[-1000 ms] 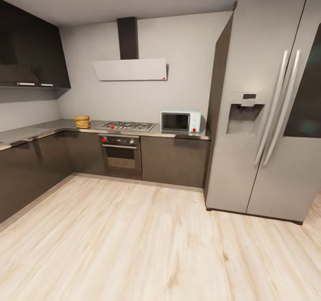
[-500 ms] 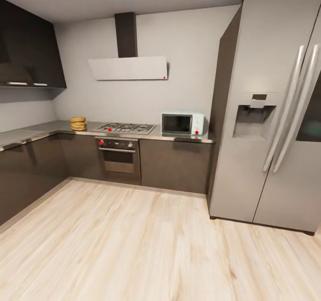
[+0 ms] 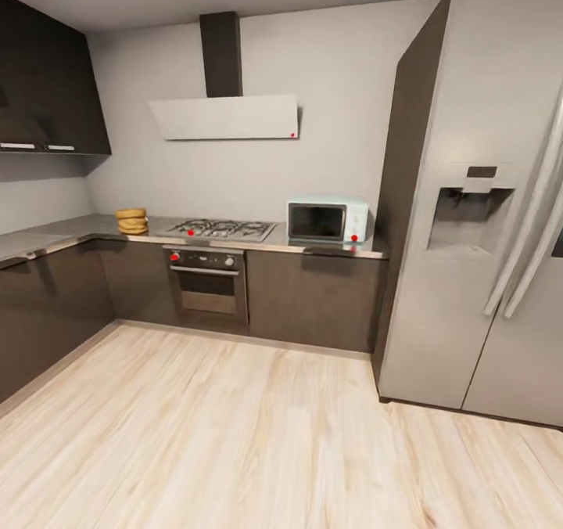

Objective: In the kitchen, take the popcorn bag from the countertop, put it into the microwave, and heat it until the popcorn is cooked so the cooked popcorn ends up inside the bag.

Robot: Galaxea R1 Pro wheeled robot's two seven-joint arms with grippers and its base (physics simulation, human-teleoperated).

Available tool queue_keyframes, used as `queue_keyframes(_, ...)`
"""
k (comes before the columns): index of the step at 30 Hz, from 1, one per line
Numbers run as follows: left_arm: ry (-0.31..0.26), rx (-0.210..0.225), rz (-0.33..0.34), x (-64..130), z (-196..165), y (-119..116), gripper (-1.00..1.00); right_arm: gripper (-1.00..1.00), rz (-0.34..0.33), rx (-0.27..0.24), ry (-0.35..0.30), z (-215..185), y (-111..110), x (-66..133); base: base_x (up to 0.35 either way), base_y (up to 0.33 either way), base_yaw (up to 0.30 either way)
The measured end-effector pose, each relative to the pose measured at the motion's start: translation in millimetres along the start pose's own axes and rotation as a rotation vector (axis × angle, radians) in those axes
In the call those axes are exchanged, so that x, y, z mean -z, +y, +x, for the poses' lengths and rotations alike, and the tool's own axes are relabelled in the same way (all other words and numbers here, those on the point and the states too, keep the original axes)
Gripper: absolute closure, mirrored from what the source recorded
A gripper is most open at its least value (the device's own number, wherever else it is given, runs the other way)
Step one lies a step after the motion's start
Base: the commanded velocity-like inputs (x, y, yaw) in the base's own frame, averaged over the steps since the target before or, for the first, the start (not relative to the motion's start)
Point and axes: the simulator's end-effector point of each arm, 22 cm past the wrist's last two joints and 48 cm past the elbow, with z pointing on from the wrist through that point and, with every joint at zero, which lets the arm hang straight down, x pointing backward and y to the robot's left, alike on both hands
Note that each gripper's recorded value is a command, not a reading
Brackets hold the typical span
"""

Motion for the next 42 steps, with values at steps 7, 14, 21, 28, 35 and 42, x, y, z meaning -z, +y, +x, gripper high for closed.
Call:
queue_keyframes(7, -0.001, 0.0, 0.0, 0.0, -0.3, 0.0, -1.0, -1.0, 0.001, 0.0, -0.001, -0.4, -0.6, 0.0, 0.326, 0.054, 0.0)
queue_keyframes(14, -0.001, 0.0, 0.0, 0.0, -0.3, 0.0, -1.0, -1.0, 0.001, 0.0, -0.001, -0.3, -0.9, 0.0, 0.326, 0.002, 0.0)
queue_keyframes(21, -0.001, 0.0, 0.0, 0.0, -0.3, 0.0, -1.0, -1.0, 0.001, 0.0, 0.0, 0.1, -1.0, 0.0, 0.326, 0.0, 0.0)
queue_keyframes(28, -0.001, -0.001, 0.0, 0.0, -0.2, -0.6, -1.0, -1.0, 0.001, 0.002, 0.0, 0.1, -0.3, 0.0, 0.326, 0.0, 0.0)
queue_keyframes(35, -0.001, -0.001, 0.0, 0.0, -0.2, -0.2, -1.0, -1.0, 0.001, 0.004, -0.002, -0.5, -0.8, 0.0, 0.326, 0.0, 0.0)
queue_keyframes(42, 0.0, -0.001, 0.0, 0.0, 0.0, -0.1, -1.0, -1.0, 0.0, 0.003, -0.005, -1.2, 0.0, 0.0, 0.326, 0.0, 0.0)
